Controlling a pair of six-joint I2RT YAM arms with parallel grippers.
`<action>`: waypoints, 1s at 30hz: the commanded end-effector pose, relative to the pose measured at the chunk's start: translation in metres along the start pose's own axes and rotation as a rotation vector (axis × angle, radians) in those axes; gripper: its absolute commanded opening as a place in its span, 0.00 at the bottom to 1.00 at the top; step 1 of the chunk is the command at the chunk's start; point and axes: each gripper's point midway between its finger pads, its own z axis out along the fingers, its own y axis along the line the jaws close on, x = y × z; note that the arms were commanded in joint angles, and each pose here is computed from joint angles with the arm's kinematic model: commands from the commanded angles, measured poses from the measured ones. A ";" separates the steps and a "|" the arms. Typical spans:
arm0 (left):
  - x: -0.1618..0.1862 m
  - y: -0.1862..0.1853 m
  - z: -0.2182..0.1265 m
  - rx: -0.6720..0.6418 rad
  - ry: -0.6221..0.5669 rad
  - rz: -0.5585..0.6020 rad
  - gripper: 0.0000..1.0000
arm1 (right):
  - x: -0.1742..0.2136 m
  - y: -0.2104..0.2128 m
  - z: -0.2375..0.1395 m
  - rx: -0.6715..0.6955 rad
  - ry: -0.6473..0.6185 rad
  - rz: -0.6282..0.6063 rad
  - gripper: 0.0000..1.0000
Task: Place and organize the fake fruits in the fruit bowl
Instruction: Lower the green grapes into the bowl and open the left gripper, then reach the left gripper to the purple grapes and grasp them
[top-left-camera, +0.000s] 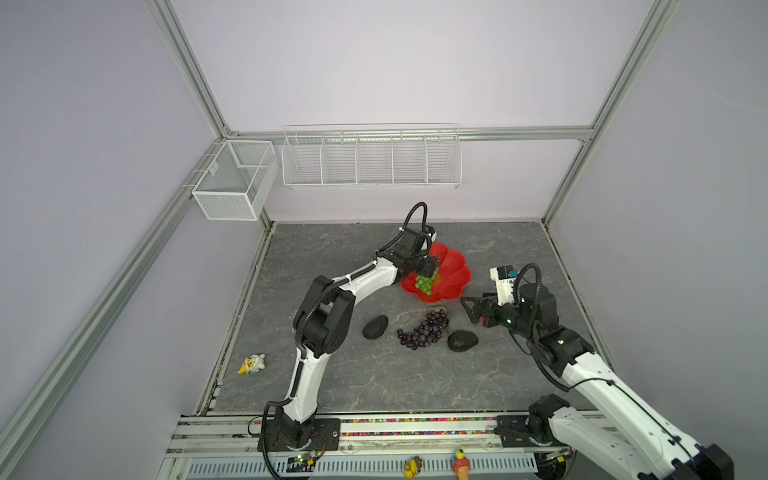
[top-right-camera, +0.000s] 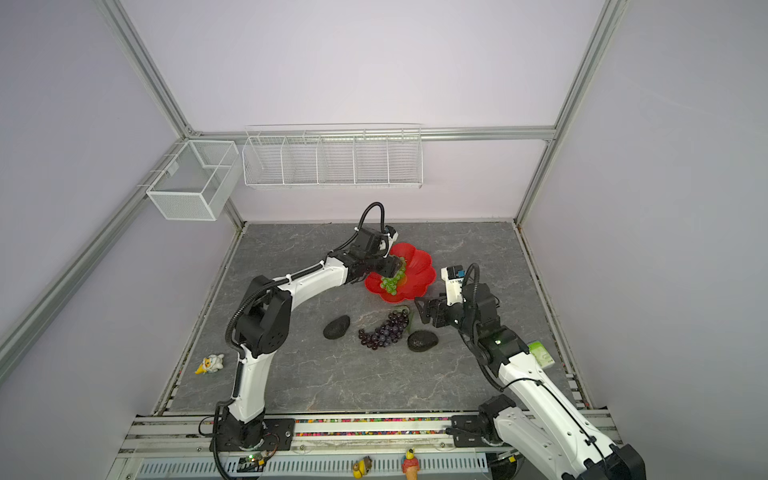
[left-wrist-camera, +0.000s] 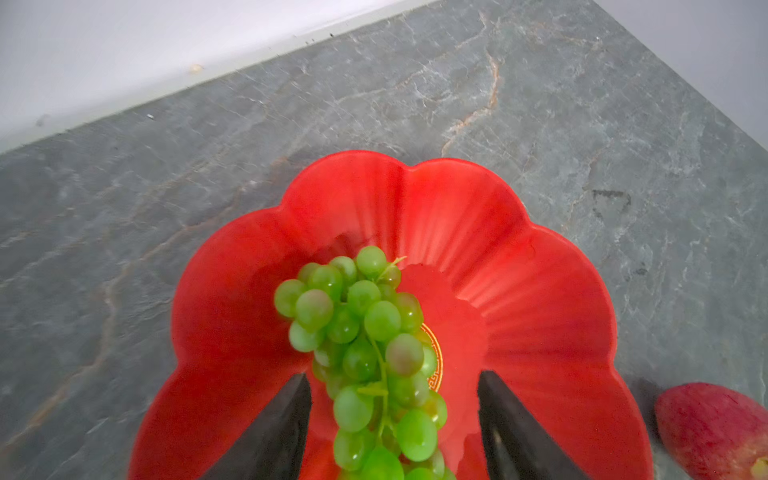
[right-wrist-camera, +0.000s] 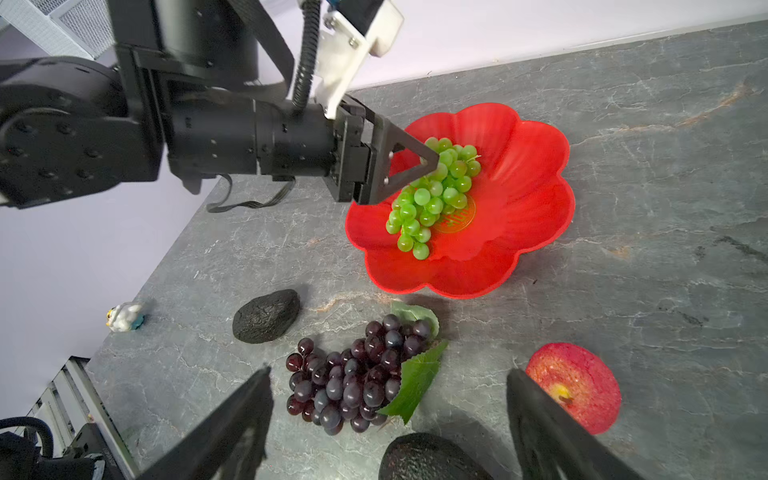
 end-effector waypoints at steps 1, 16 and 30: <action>-0.002 0.012 -0.021 -0.069 0.021 0.013 0.64 | 0.005 0.001 -0.002 -0.016 0.005 0.016 0.89; 0.137 -0.065 -0.118 0.251 0.157 0.191 0.64 | 0.063 0.013 -0.003 -0.153 0.147 0.035 0.89; 0.166 -0.108 -0.091 0.311 0.174 0.246 0.67 | 0.069 0.019 -0.008 -0.170 0.128 0.043 0.89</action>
